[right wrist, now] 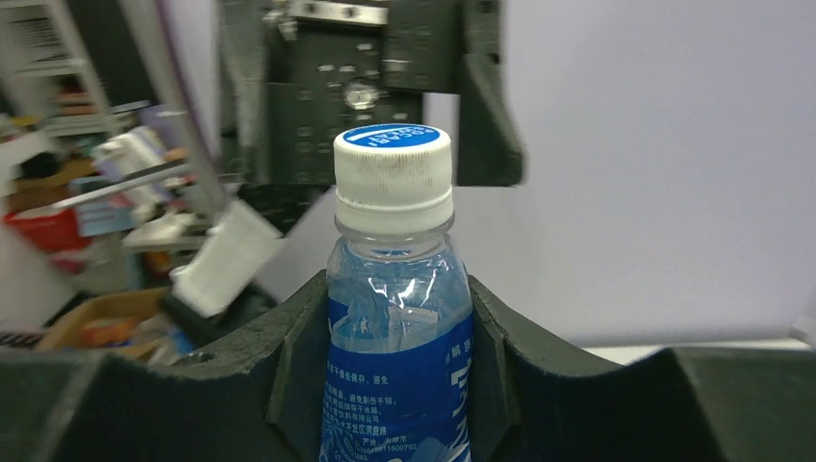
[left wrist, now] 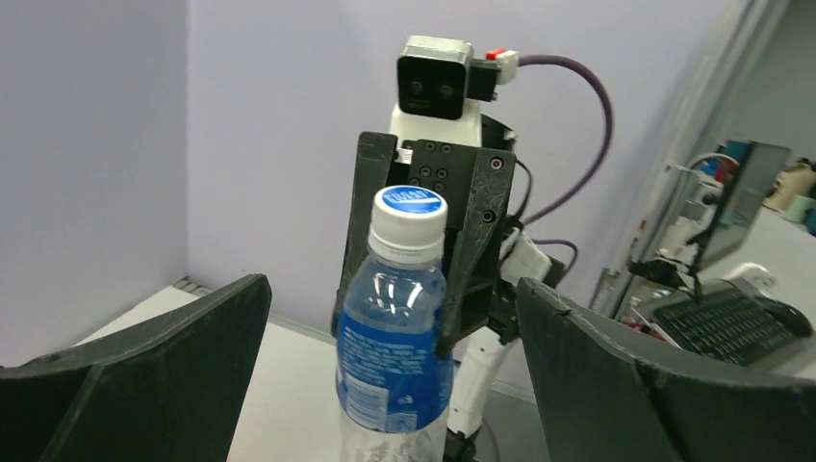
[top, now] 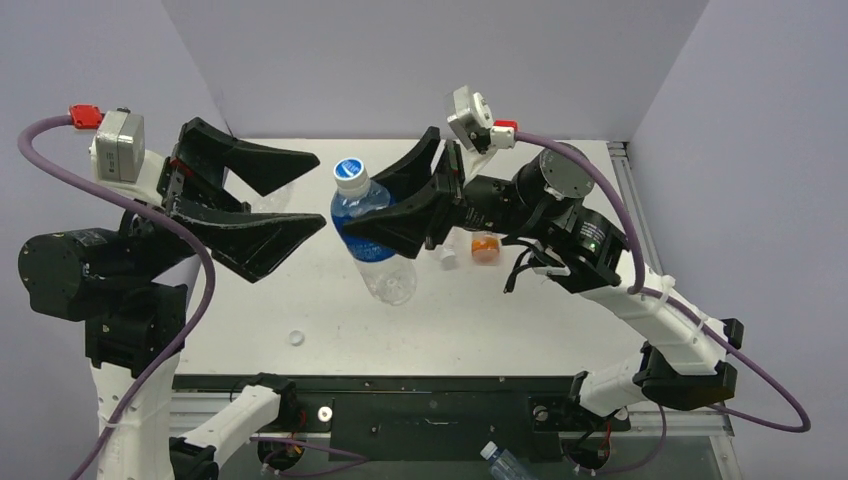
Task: Unscrew the bottle caps
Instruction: Unscrew the bottle cap from the plastic bottle.
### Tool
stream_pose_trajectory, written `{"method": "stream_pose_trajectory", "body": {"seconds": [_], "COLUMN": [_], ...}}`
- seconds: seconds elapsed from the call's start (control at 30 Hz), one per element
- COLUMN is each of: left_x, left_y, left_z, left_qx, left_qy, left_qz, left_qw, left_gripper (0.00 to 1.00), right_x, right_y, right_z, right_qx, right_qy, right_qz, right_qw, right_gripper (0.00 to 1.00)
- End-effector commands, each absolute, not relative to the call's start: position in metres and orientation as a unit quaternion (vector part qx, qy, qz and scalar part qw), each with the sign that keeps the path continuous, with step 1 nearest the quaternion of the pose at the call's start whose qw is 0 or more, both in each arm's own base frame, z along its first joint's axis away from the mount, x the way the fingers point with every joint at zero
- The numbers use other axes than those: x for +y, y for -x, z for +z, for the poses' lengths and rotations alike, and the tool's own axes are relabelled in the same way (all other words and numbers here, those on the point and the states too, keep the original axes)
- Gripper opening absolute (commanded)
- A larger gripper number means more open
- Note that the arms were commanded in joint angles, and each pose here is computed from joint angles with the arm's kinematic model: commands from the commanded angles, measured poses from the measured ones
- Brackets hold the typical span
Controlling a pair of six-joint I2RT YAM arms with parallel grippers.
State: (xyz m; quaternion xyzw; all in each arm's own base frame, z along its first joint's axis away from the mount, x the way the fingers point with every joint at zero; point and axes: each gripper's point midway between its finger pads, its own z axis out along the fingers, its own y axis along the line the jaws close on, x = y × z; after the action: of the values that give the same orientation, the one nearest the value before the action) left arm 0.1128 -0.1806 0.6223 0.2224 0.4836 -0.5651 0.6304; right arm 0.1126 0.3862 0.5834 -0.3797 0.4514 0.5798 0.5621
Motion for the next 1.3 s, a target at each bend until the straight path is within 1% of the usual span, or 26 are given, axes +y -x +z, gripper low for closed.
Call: {"method": "stream_pose_trajectory", "body": {"seconds": [0.0,0.13,0.23,0.47,0.5,0.57,0.63,0.8,0.87,0.9,0.93,1.0,1.03,1.07,1.1,1.13,1.17,1.27], "left_x": [-0.191,-0.191,-0.191,-0.194,-0.195,-0.196,-0.196,-0.197,-0.197,-0.197,-0.197,-0.197,-0.197,-0.197,-0.197,-0.197,-0.197,-0.197], "left_y": [-0.076,-0.074,-0.073,-0.065,-0.063,-0.059,-0.054,-0.046,-0.044,-0.043,-0.043,-0.043,-0.043,-0.043,-0.044,-0.044,-0.045,-0.049], "left_z": [0.631,0.633,0.633,0.627,0.626,0.624,0.622,0.622,0.622,0.622,0.622,0.622,0.622,0.623,0.624,0.624,0.625,0.627], "left_qx": [0.447,0.444,0.444,0.438,0.436,0.434,0.430,0.424,0.421,0.420,0.419,0.418,0.417,0.416,0.416,0.415,0.416,0.422], "left_qy": [-0.302,-0.307,-0.310,-0.334,-0.339,-0.350,-0.361,-0.378,-0.383,-0.385,-0.386,-0.388,-0.388,-0.388,-0.386,-0.386,-0.383,-0.373], "left_qz": [-0.613,-0.613,-0.614,-0.622,-0.622,-0.624,-0.625,-0.627,-0.627,-0.625,-0.625,-0.624,-0.624,-0.623,-0.622,-0.621,-0.621,-0.620], "left_qw": [0.578,0.577,0.575,0.557,0.555,0.548,0.542,0.534,0.532,0.534,0.534,0.534,0.535,0.537,0.539,0.542,0.542,0.546], "left_gripper": [0.96,0.97,0.96,1.00,0.94,0.88,0.82,0.73,0.63,0.54,0.50,0.34,0.29,0.18,0.12,0.02,0.00,0.00], "right_x": [0.383,0.387,0.388,0.409,0.409,0.411,0.411,0.411,0.409,0.408,0.407,0.405,0.405,0.405,0.406,0.407,0.407,0.409], "right_y": [-0.047,-0.038,-0.036,-0.052,-0.053,-0.057,-0.060,-0.069,-0.072,-0.073,-0.077,-0.080,-0.080,-0.083,-0.085,-0.087,-0.091,-0.097], "right_z": [0.591,0.586,0.582,0.575,0.579,0.581,0.585,0.589,0.591,0.593,0.593,0.595,0.595,0.594,0.592,0.589,0.588,0.580], "right_qx": [0.359,0.351,0.347,0.368,0.367,0.366,0.360,0.354,0.350,0.344,0.348,0.345,0.343,0.346,0.347,0.351,0.355,0.365], "right_qy": [0.470,0.492,0.502,0.503,0.500,0.494,0.489,0.478,0.475,0.474,0.470,0.466,0.466,0.465,0.466,0.466,0.465,0.463], "right_qz": [0.678,0.684,0.684,0.678,0.680,0.687,0.694,0.705,0.708,0.708,0.710,0.713,0.713,0.712,0.712,0.711,0.709,0.706], "right_qw": [0.437,0.407,0.399,0.390,0.392,0.388,0.387,0.386,0.389,0.394,0.392,0.395,0.395,0.396,0.394,0.394,0.394,0.392], "right_gripper": [0.00,0.00,0.00,0.00,0.00,0.00,0.00,0.00,0.00,0.00,0.00,0.00,0.00,0.00,0.00,0.00,0.00,0.00]}}
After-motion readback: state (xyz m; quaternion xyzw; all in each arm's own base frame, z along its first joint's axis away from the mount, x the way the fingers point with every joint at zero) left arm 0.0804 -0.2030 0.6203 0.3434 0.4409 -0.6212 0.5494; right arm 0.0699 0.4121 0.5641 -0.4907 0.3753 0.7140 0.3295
